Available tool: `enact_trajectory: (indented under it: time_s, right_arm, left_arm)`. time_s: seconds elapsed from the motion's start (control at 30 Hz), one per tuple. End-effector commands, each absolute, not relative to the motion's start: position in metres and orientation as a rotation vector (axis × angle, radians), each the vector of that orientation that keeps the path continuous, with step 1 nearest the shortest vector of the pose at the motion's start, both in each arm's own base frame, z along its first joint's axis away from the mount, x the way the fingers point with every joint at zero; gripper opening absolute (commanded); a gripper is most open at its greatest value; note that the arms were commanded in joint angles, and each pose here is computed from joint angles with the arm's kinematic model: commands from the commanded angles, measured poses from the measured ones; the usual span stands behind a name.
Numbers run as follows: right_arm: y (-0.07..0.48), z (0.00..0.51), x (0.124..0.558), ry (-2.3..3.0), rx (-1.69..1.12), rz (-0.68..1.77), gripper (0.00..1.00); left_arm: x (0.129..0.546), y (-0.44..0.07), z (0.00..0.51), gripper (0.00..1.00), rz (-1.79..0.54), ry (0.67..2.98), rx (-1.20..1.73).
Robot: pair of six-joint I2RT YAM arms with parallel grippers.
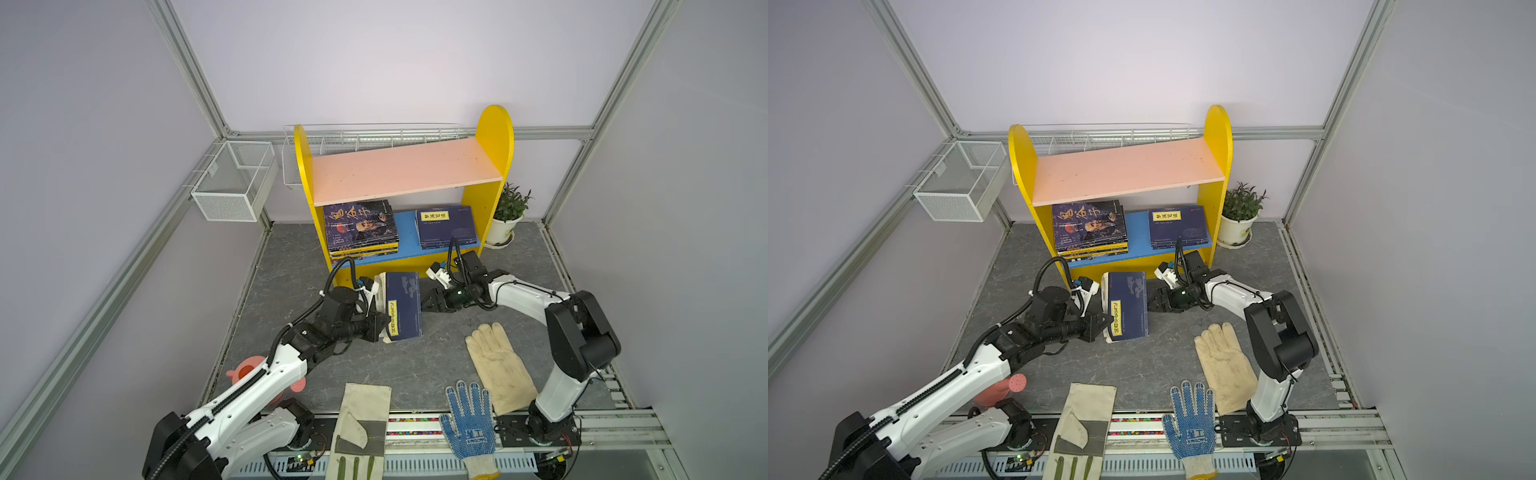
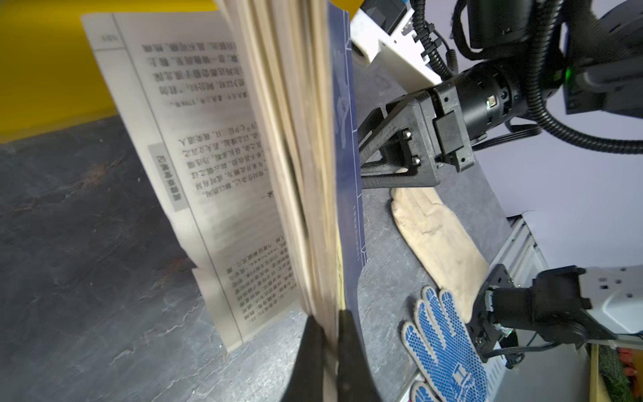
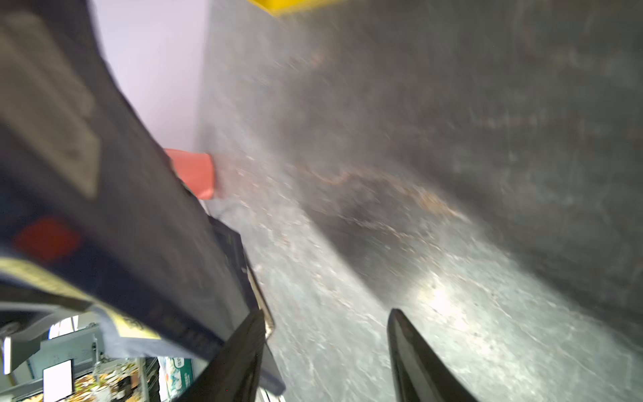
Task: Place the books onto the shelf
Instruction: 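Grip the last blue book with both grippers and lift it upright, then hold the blue book upright with the right gripper while the left gripper releases it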
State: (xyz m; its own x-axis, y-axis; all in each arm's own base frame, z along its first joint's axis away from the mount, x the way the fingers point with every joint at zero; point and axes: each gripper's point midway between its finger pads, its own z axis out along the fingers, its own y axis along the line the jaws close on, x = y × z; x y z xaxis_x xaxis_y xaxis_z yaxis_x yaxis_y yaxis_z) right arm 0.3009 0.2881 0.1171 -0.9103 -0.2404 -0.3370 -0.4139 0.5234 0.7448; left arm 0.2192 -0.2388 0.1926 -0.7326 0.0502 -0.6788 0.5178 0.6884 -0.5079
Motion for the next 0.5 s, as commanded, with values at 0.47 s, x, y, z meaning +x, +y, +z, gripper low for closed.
enact_trajectory:
  time_s: [0.47]
  right_arm:
    - [0.283,0.223,0.291,2.196,-0.637,1.442,0.61]
  left_arm:
    - [0.213,-0.24,0.235,0.0,-0.994,2.112,0.474]
